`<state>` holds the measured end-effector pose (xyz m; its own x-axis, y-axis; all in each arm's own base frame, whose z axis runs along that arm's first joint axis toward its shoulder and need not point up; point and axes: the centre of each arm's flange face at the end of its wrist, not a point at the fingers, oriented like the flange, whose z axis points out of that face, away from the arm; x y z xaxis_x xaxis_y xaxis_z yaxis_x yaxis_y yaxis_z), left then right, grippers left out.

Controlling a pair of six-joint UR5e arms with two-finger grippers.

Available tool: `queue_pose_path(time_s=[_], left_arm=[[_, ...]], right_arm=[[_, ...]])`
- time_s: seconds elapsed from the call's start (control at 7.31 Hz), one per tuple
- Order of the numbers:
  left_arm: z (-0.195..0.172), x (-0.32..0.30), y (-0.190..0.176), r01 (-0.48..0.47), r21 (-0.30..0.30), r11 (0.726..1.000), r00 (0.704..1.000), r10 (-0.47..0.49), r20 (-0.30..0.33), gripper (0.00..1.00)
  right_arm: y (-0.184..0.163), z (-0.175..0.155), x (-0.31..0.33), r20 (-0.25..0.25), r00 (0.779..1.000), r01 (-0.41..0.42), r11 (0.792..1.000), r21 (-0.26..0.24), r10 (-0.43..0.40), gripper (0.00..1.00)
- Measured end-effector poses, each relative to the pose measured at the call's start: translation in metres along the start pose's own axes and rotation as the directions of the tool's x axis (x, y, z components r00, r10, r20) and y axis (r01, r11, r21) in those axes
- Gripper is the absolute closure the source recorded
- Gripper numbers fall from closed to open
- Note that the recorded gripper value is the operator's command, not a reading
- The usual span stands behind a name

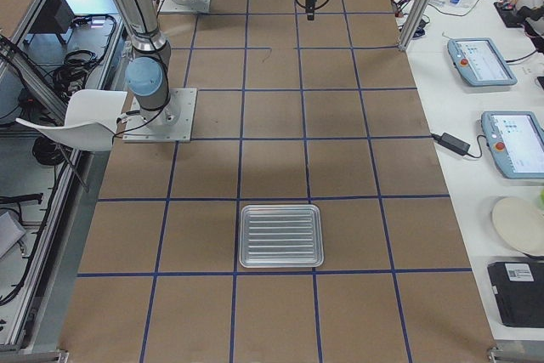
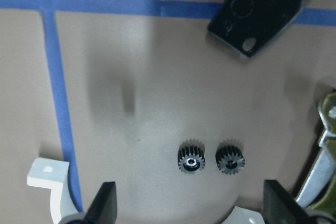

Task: Place bearing gear from tray to pile

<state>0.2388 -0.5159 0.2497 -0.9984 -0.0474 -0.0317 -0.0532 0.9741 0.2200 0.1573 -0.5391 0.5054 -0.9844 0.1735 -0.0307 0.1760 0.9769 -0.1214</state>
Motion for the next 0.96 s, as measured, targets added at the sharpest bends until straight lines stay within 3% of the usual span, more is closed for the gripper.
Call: queue_pose_path(time_s=[0.55, 0.68, 0.96], left_arm=[[-0.146, 0.158, -0.002, 0.09, 0.099, 0.991, 0.995, -0.093, 0.035, 0.0], [-0.177, 0.208, 0.005, 0.077, 0.137, 0.988, 0.996, -0.083, 0.032, 0.0], [-0.209, 0.3, 0.028, -0.033, 0.192, 0.981, 0.998, 0.023, 0.053, 0.0]], right_arm=[[0.0, 0.0, 0.0, 0.0, 1.0, -0.001, 1.0, -0.001, 0.001, 0.0], [0.0, 0.0, 0.0, -0.001, 1.0, -0.001, 1.0, -0.001, 0.001, 0.0], [0.0, 0.0, 0.0, -0.003, 1.0, -0.001, 1.0, -0.002, 0.001, 0.0]])
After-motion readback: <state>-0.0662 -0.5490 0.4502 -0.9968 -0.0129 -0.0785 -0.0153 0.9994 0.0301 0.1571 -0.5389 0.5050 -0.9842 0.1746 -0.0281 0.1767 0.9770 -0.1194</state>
